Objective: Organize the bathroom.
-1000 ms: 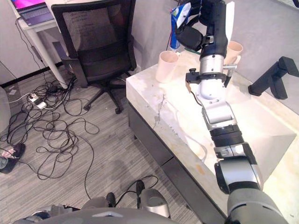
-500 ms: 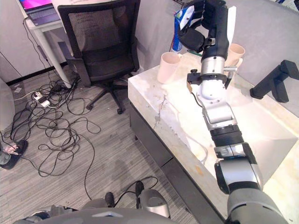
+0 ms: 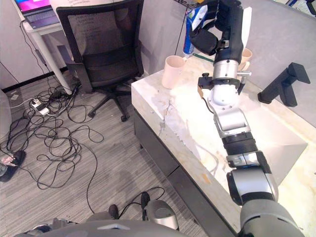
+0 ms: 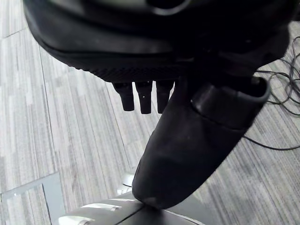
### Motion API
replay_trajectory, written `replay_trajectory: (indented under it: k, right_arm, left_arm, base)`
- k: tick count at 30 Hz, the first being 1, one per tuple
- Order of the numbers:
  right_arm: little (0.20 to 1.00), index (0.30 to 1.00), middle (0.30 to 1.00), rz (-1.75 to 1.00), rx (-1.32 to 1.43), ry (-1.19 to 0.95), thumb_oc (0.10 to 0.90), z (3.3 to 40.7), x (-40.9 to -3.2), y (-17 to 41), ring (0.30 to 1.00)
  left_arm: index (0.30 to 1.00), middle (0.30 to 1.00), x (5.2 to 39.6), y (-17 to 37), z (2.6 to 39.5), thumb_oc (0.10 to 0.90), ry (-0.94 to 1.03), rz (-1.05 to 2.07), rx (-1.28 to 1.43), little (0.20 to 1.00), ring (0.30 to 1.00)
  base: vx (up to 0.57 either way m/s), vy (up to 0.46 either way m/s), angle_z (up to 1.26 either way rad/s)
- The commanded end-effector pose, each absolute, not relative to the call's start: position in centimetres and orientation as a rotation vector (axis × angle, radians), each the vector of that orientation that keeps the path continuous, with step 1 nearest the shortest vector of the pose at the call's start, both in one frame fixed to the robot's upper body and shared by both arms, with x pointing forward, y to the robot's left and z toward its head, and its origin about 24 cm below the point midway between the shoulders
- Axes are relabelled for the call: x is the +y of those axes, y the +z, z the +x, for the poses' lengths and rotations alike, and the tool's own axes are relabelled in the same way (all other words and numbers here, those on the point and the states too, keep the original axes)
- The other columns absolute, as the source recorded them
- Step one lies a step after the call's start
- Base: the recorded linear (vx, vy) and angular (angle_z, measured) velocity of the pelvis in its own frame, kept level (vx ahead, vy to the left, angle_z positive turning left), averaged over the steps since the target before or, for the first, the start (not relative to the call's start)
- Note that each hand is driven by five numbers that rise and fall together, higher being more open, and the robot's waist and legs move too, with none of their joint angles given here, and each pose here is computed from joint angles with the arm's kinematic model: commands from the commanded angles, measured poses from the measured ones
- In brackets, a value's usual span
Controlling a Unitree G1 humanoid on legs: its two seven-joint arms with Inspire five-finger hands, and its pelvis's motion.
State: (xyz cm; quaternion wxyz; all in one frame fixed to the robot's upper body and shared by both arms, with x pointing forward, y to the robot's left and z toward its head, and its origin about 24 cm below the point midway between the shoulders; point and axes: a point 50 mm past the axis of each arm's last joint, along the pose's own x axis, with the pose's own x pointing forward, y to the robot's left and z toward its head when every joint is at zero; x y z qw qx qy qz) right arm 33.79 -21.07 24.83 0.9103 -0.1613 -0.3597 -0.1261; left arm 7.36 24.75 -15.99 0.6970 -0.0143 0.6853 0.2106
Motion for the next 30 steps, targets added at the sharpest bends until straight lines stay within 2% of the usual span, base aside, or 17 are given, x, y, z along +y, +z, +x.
replay_trajectory:
  k: [1, 9, 18, 30]
  right_arm:
    - [0.300, 0.300, 0.300, -0.211, -0.991, -0.332, 0.400, 32.5, -22.0, 30.4, 0.300]
    - [0.300, 0.300, 0.300, -0.167, -1.014, -0.279, 0.400, 32.3, -21.3, 30.5, 0.300]
    - [0.300, 0.300, 0.300, -0.186, -1.061, -0.312, 0.400, 32.2, -19.1, 29.7, 0.300]
    - [0.300, 0.300, 0.300, -0.178, -1.114, -0.259, 0.400, 31.5, -18.4, 31.2, 0.300]
  left_arm:
    - [0.900, 0.900, 24.0, -16.3, 6.2, 0.800, 0.456, -0.073, 1.605, 0.900, 0.900]
    - [0.900, 0.900, 23.9, -16.2, 7.4, 0.800, 0.446, -0.064, 1.545, 0.900, 0.900]
    - [0.900, 0.900, 22.9, -16.1, 9.4, 0.800, 0.316, -0.012, 1.492, 0.900, 0.900]
    - [0.900, 0.900, 23.3, -16.1, 9.3, 0.800, 0.362, -0.080, 1.451, 0.900, 0.900]
  base:
    - [0.00, 0.000, 0.00]
    - [-0.03, 0.007, -0.01]
    - [0.02, 0.167, -0.05]
    - [0.03, 0.126, -0.12]
